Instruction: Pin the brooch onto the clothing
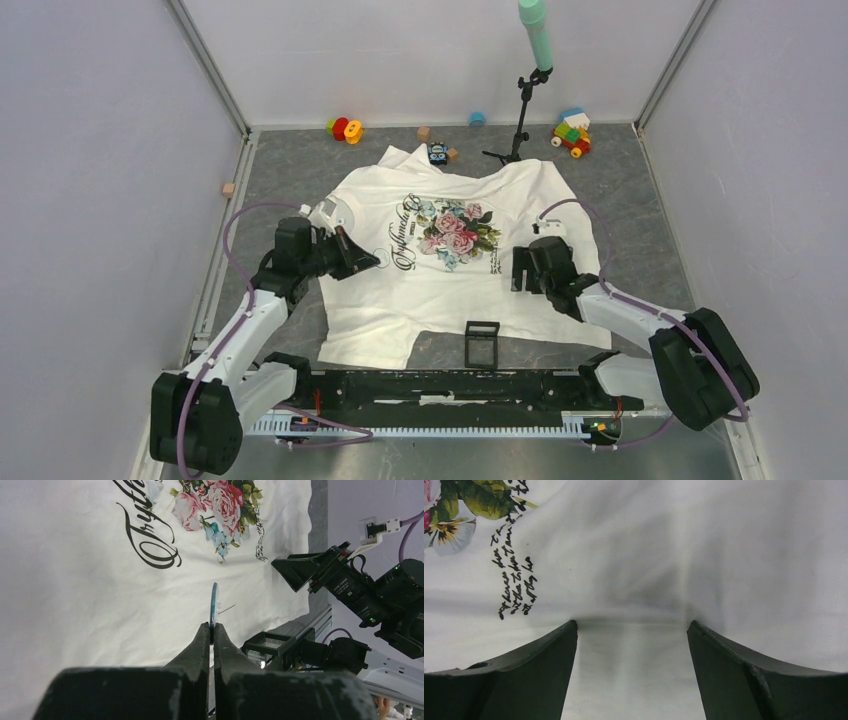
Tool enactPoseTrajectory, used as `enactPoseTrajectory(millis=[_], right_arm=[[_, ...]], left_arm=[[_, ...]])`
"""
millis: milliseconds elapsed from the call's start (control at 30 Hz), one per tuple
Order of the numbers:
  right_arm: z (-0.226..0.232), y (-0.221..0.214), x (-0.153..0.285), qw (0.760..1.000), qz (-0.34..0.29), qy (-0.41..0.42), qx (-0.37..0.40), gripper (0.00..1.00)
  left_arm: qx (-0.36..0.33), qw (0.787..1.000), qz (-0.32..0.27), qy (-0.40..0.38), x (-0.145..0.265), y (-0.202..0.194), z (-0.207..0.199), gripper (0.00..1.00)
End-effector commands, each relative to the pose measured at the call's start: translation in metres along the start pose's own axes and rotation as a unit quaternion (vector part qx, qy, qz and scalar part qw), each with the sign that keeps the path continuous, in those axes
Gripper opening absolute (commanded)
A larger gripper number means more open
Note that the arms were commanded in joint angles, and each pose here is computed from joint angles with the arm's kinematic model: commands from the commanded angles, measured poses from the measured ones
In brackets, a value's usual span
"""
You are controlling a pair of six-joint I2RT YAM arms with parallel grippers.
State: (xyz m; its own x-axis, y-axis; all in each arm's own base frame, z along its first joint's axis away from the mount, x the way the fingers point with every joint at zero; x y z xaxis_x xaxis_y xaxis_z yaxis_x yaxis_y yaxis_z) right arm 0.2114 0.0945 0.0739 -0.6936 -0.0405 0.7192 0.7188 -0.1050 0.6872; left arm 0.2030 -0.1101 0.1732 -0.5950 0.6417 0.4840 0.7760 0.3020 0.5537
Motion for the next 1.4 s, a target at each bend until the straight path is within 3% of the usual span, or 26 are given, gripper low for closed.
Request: enactPoseTrajectory(millis=[0, 167, 300, 533, 867, 1100, 1367], right_arm=[[-0.027, -0.033, 0.007, 0.996, 0.069, -0.047, -0.004, 0.87], [-0.029, -0.017, 0.012, 0.998, 0.048, -0.05, 0.001, 0.89], [-0.011, 0.017, 0.018, 1.0, 0.012, 0.003, 0.022, 0.88], [0.078, 0.067, 0.037, 0.981, -0.057, 0.158, 0.094, 0.85], [0.219, 0.056, 0.028, 0.925, -0.057, 0.307, 0.214, 0.73], [0.258, 0.041, 0.002, 0.908, -0.031, 0.33, 0.257, 0.6], [0.269, 0.022, -0.016, 0.905, -0.004, 0.317, 0.283, 0.51]], left_arm=[[0.005, 0.999, -0.041, -0.014, 0.002, 0.009, -0.007, 0.02], [0.022, 0.998, -0.048, 0.021, -0.003, 0.0, 0.008, 0.02], [0.025, 0.997, -0.059, 0.05, -0.006, -0.006, 0.019, 0.02], [0.051, 0.994, -0.078, 0.052, -0.015, -0.006, 0.027, 0.02], [0.064, 0.994, -0.071, 0.05, -0.015, 0.01, 0.029, 0.02], [0.075, 0.993, -0.067, 0.058, -0.014, 0.004, 0.033, 0.02], [0.079, 0.993, -0.054, 0.064, -0.016, -0.002, 0.037, 0.02]])
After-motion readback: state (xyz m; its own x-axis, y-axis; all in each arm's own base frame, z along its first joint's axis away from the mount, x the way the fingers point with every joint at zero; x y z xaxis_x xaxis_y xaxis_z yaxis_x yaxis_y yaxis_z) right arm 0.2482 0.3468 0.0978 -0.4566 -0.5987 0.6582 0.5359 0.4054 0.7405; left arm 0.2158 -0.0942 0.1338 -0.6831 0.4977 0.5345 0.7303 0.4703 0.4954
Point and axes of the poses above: each gripper's point midway between its finger pads, its own x axis back along the fingers, its own z axis along the line the jaws close on, y = z × x, the point moved 8 cm from there along x, back along the fingers, and after that the axes turned 5 degrees about -x, right-handed, at the moved point
